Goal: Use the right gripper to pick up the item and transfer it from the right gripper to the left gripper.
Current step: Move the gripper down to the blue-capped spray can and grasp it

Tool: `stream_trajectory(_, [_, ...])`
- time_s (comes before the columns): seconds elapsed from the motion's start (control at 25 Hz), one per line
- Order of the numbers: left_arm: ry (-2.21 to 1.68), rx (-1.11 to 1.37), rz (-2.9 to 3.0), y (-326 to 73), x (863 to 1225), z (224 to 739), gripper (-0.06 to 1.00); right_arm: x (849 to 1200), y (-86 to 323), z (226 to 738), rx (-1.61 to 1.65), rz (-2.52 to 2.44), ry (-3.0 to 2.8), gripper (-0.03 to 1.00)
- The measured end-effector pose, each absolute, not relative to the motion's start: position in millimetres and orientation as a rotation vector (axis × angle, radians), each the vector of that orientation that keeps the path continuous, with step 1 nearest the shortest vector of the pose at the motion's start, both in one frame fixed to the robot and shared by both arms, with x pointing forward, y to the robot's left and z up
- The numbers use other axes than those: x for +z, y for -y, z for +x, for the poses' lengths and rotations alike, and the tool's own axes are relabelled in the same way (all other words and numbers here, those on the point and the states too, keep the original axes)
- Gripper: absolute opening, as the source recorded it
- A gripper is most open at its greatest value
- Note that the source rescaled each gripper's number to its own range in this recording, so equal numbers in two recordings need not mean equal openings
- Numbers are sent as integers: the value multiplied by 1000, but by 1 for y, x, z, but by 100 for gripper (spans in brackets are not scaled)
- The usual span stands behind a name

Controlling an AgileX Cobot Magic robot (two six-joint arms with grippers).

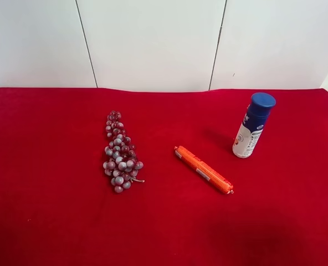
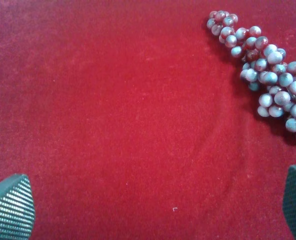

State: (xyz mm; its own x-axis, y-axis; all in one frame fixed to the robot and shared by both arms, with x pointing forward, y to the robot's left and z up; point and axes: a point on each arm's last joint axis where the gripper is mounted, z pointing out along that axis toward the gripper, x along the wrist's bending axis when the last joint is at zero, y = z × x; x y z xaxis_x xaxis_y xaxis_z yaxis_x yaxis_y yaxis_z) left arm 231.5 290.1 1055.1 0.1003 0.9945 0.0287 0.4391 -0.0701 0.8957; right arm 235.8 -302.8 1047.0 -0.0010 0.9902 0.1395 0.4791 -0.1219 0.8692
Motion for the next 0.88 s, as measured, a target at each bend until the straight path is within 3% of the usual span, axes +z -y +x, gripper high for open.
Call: stream_trajectory(0.88, [-1439, 925, 1620, -290, 1055, 231, 100, 1047, 303, 236, 1060, 1662, -1531, 100])
